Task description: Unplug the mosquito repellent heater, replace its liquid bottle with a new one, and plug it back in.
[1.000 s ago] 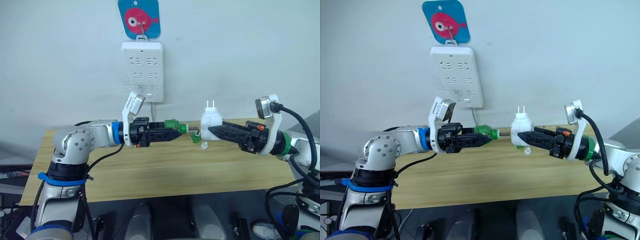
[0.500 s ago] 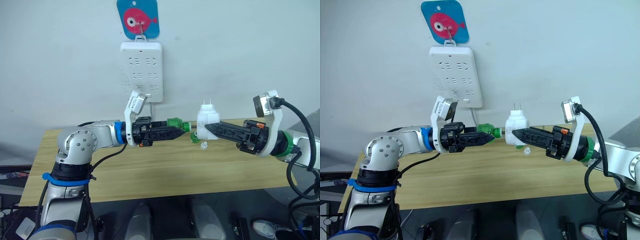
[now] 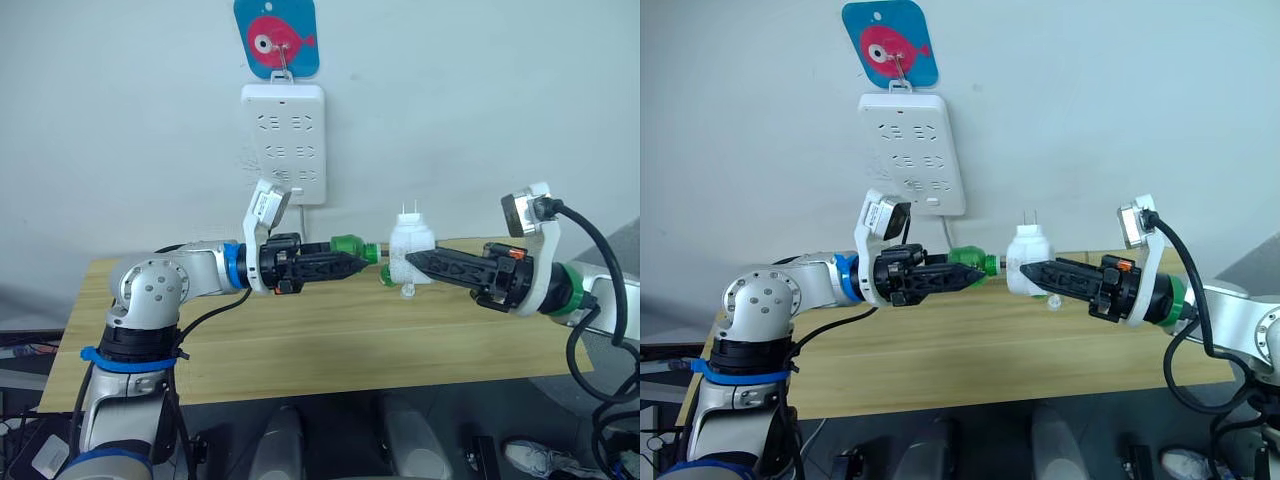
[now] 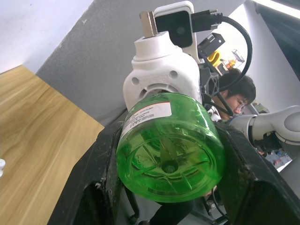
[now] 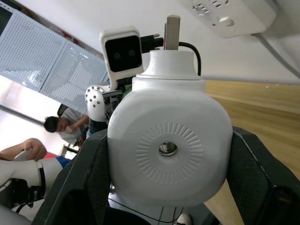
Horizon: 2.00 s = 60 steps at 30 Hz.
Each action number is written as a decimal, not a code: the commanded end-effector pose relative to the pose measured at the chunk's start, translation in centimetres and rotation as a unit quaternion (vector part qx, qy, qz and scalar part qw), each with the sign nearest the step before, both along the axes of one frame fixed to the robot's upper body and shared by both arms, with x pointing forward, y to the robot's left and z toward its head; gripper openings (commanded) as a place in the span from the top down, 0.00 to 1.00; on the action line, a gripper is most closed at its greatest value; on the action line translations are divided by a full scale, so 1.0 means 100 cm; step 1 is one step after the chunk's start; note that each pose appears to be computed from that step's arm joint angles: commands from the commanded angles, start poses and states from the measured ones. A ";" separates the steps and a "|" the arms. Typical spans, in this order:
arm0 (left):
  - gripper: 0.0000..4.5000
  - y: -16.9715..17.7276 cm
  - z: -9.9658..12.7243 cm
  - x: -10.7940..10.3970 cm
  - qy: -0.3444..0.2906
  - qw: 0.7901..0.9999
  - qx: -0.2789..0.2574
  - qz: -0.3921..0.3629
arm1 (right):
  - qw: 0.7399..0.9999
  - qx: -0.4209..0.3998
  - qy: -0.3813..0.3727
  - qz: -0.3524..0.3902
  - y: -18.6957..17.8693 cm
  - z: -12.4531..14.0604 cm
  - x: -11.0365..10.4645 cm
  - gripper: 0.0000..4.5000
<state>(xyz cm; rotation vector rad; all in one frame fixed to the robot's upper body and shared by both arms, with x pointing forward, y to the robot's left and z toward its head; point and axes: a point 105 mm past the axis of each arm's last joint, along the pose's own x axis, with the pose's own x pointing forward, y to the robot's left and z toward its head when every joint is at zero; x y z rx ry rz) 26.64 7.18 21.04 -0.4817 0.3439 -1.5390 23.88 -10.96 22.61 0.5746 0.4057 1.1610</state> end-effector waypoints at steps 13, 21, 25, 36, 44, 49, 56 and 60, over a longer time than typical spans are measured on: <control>0.49 -0.010 0.011 -0.008 -0.025 0.999 -0.021 -0.027 | 0.999 0.014 -0.018 0.024 0.010 0.010 -0.006 0.34; 0.49 -0.008 0.013 -0.012 -0.026 0.999 -0.018 -0.037 | 1.000 0.013 -0.016 0.016 0.007 0.010 -0.003 0.34; 0.49 -0.008 0.017 -0.016 -0.022 0.998 -0.030 -0.050 | 1.000 0.010 -0.010 0.011 0.005 0.008 -0.002 0.34; 0.49 -0.013 0.008 -0.011 -0.036 0.999 -0.005 -0.032 | 1.000 0.010 -0.015 0.023 0.009 0.008 -0.006 0.34; 0.49 -0.023 0.007 -0.016 -0.053 0.997 -0.005 -0.053 | 0.999 0.009 -0.027 0.037 0.019 0.012 -0.010 0.34; 0.49 -0.031 0.007 -0.019 -0.062 0.996 -0.013 -0.069 | 0.999 -0.009 -0.022 0.047 0.022 0.007 -0.012 0.34; 0.49 -0.036 0.005 -0.016 -0.062 0.996 -0.023 -0.060 | 0.999 -0.011 -0.011 0.052 0.018 0.005 -0.011 0.11; 0.49 -0.037 0.003 -0.014 -0.059 0.996 -0.027 -0.054 | 0.998 -0.011 -0.012 0.053 0.016 0.005 -0.012 0.00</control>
